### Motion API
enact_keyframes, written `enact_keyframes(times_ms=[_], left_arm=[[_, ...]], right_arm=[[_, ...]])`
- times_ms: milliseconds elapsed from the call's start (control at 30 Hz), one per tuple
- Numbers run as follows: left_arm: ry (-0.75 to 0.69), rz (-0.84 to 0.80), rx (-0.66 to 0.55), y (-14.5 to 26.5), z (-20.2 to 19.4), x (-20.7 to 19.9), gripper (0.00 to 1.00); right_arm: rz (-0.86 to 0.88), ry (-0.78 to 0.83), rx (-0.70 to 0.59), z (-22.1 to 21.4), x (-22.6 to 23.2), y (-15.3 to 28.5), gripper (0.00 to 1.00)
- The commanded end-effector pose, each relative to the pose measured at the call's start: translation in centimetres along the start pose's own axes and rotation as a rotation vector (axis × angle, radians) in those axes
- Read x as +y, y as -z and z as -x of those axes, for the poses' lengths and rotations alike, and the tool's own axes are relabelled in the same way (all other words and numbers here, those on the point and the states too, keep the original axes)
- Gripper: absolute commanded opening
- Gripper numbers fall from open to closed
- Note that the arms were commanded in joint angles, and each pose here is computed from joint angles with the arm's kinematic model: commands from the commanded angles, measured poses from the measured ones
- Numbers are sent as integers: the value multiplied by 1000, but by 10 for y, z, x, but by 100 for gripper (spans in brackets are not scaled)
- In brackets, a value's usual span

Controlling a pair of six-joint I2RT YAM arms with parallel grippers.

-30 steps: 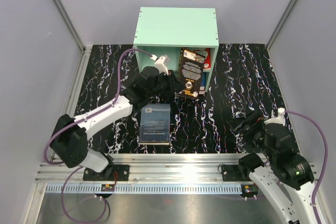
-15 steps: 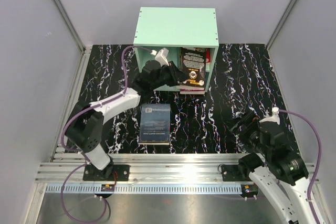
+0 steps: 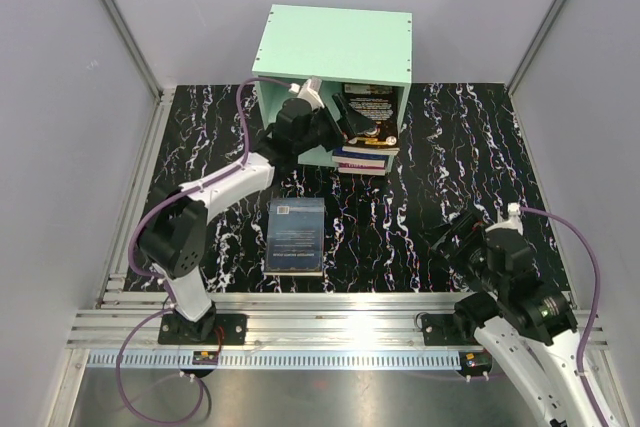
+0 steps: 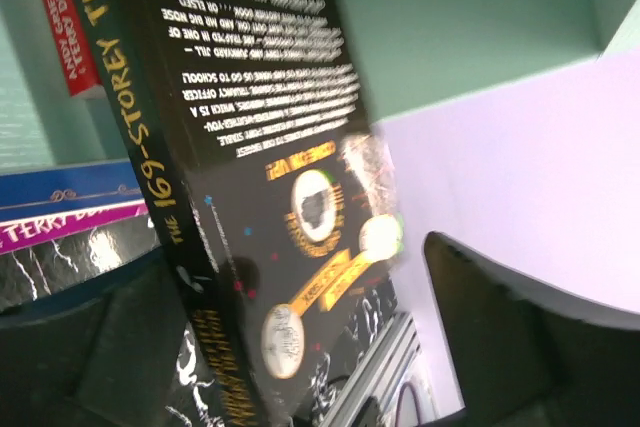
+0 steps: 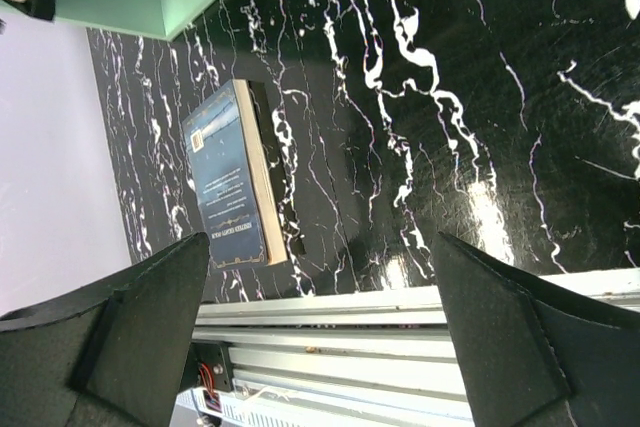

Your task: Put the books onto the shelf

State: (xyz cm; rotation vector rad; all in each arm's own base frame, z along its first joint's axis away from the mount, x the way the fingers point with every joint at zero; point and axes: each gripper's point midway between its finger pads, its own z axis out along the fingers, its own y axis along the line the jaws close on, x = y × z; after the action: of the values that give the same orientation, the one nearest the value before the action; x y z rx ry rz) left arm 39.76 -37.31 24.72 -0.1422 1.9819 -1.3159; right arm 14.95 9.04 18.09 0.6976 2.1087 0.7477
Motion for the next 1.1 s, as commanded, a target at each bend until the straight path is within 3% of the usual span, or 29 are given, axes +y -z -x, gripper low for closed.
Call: enact_keyframes(times_ms=[0, 233, 300, 333, 367, 433, 467, 567, 600, 700, 867, 1067], left_arm=[[3, -98, -180, 2, 63, -40, 99], [13, -22, -199, 2, 75, -33, 99], [17, -21, -200, 2, 78, -31, 99], [23, -19, -193, 0, 76, -28, 99], [26, -17, -191, -1, 77, -26, 99], [35, -14, -181, -4, 75, -22, 99], [37, -17, -176, -5, 75, -22, 99], [31, 1, -132, -13, 71, -17, 99], [32, 17, -108, -14, 67, -14, 99], [19, 21, -80, -19, 66, -12, 99], [12, 38, -30, -26, 61, -1, 99], [-1, 28, 28, -31, 53, 4, 99]], right_arm=[[56, -12, 4, 0, 12, -2, 100], [84, -14, 26, -5, 17, -11, 100], [146, -13, 5, 1, 32, -18, 94], [165, -17, -5, 4, 38, -21, 88], [220, -21, -40, 12, 52, -27, 63], [250, -22, -28, 14, 66, -42, 43], [317, -15, -65, 24, 85, -47, 27], [323, 20, -40, 34, 114, -82, 0], [263, 36, 15, 26, 111, -109, 0], [302, 68, 56, 31, 142, -140, 0], [447, 64, 20, 55, 199, -151, 0], [448, 28, 14, 67, 223, -190, 0]])
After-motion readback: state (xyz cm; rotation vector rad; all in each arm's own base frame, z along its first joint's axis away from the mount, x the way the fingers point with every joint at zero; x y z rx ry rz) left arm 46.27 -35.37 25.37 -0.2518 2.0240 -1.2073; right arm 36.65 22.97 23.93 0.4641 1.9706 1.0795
